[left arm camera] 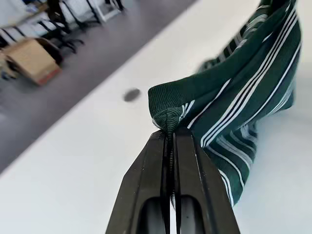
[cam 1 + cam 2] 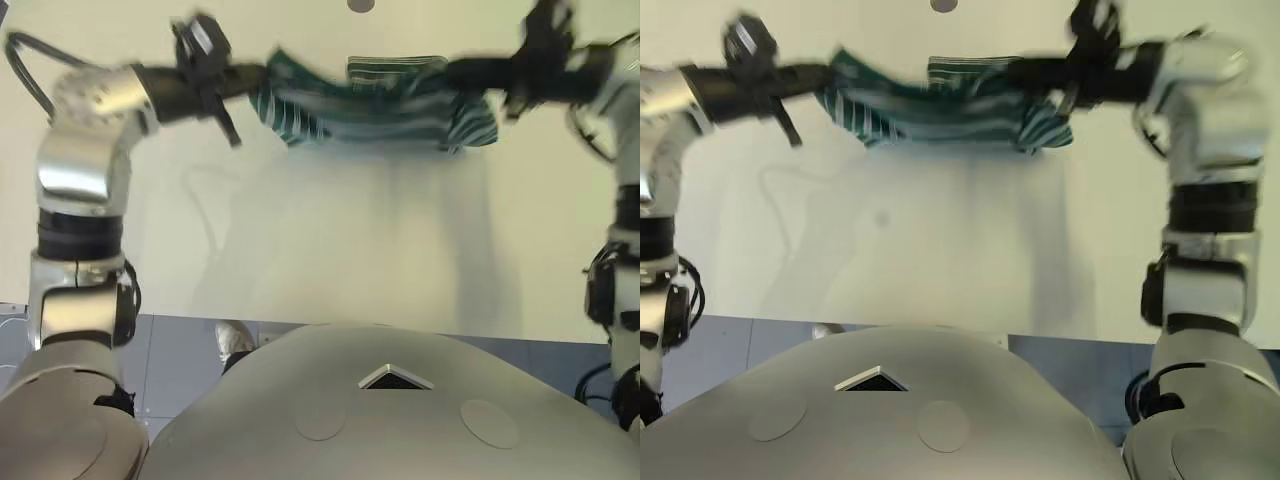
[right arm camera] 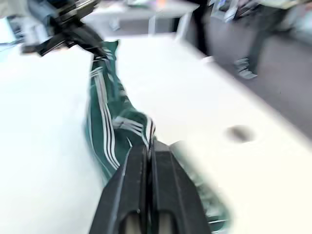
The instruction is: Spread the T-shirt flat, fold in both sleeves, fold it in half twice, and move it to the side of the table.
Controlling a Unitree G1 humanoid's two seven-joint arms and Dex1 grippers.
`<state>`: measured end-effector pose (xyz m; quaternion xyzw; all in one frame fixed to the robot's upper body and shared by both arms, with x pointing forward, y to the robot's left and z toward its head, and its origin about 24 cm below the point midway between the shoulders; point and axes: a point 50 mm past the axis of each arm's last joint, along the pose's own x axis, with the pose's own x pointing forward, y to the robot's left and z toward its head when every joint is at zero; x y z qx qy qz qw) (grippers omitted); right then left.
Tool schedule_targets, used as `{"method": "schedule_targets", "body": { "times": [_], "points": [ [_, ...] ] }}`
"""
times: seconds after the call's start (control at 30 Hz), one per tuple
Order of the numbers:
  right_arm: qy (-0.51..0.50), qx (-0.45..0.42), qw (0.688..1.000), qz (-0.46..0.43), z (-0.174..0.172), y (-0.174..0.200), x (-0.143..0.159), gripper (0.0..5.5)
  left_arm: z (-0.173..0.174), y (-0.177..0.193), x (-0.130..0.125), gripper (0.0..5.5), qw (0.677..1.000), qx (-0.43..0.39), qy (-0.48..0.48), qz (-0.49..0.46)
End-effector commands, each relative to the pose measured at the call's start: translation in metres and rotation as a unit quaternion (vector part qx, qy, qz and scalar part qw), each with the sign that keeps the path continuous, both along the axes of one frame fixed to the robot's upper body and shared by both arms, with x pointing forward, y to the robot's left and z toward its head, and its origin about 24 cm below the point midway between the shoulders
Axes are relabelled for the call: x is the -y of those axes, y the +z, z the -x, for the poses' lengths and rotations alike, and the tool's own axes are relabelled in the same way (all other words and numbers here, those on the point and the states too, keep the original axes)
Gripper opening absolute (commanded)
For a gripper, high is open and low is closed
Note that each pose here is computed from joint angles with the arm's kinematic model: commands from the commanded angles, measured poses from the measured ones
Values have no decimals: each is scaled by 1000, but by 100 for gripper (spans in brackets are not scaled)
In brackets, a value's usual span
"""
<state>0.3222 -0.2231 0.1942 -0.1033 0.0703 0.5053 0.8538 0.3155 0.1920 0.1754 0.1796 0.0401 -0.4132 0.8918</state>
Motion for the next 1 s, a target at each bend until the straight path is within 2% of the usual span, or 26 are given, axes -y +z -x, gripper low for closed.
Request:
{"method": "schedule_targets", "body": {
  "times": [0.03,0.2,0.3,0.4,0.53,0.63,0.73,0.8,0.9,1.0],
  "points": [
    [-112,70,991,6,-45,35,9,3,-56,49,2,0,996,72,61,-5],
    [-146,116,982,31,-79,56,-19,3,-97,79,17,0,988,103,109,-31],
    [-164,140,974,67,-87,60,-28,3,-105,92,23,0,982,122,144,-33],
    [-128,142,976,103,-87,46,-35,3,-105,88,29,0,987,113,111,-29],
    [-10,83,991,106,-66,8,-29,3,-73,42,25,0,994,38,-93,-48],
    [76,23,986,145,-25,-49,-32,3,-2,-25,17,0,978,-52,-180,-89],
    [96,-40,980,170,20,-105,-40,3,41,-72,14,0,972,-116,-163,-125],
    [95,-67,977,180,37,-122,-44,45,54,-82,11,0,969,-139,-151,-136],
    [84,-78,975,189,46,-125,-46,122,64,-82,11,0,970,-151,-137,-136],
    [69,-70,978,186,45,-118,-47,122,65,-82,15,0,972,-150,-125,-132]
  ]
}}
